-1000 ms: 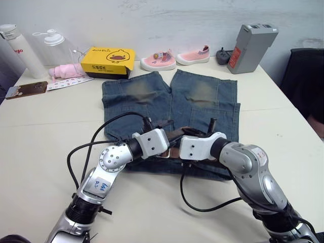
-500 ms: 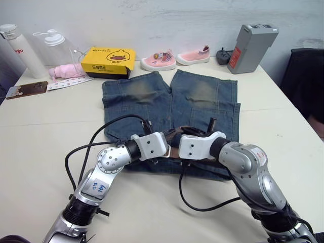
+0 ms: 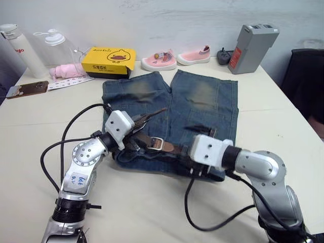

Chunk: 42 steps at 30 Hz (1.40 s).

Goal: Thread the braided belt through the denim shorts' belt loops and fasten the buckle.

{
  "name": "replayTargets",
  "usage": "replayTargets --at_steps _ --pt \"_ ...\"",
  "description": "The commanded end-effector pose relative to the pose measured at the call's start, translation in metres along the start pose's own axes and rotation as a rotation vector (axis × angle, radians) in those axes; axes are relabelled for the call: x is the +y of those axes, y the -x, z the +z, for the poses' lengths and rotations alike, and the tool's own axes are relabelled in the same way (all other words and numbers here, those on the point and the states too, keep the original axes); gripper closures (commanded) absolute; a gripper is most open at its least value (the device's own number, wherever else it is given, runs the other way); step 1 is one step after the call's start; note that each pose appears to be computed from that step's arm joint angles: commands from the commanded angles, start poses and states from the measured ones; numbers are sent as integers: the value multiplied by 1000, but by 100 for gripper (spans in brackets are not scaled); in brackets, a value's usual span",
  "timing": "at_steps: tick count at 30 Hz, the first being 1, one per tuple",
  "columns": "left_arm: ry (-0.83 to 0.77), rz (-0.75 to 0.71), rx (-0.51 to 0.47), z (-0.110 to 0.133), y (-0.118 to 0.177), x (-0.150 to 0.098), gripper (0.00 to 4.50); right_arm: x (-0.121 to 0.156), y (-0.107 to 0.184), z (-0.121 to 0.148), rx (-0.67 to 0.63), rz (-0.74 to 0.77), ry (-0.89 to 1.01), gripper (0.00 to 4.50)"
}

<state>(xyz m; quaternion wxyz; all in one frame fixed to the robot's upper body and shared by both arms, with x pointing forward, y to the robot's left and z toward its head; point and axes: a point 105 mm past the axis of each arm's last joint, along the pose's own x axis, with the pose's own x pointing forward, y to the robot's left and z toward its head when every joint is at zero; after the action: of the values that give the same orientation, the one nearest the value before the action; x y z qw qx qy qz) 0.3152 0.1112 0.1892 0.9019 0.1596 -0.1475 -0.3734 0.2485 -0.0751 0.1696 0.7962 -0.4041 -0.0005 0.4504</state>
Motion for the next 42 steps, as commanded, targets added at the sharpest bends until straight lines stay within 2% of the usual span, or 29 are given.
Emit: replayTargets --at_steps 1,10,17,20,23,26,30,31,32,36,42 --pt "27 2 -103 29 -1 0 450 12 -3 2 -6 26 -8 6" --pt "91 -14 -113 31 -2 -6 450 5 -33 -3 14 -71 -73 6" --pt "170 -16 -158 42 -12 -4 450 8 -41 -3 40 -75 6 6" --pt "212 -33 -190 51 -19 -6 450 4 -49 -6 81 -134 36 6" --pt "212 -54 -177 51 -18 -7 450 0 -51 -11 121 -183 19 6" --pt "225 -62 -130 45 -8 5 450 -6 -50 -13 140 -237 6 79" --pt "243 -117 -59 34 6 13 450 -9 -47 -13 148 -263 -7 255" --pt "241 -155 -36 31 10 12 450 -11 -46 -13 150 -270 -7 291" --pt "231 -195 -11 27 14 12 450 -13 -45 -13 149 -279 -10 291" --pt "232 -358 28 26 26 6 450 -20 -42 -11 126 -311 -54 438" --pt "185 -528 111 23 37 12 450 -20 -35 -8 40 -248 -162 437"
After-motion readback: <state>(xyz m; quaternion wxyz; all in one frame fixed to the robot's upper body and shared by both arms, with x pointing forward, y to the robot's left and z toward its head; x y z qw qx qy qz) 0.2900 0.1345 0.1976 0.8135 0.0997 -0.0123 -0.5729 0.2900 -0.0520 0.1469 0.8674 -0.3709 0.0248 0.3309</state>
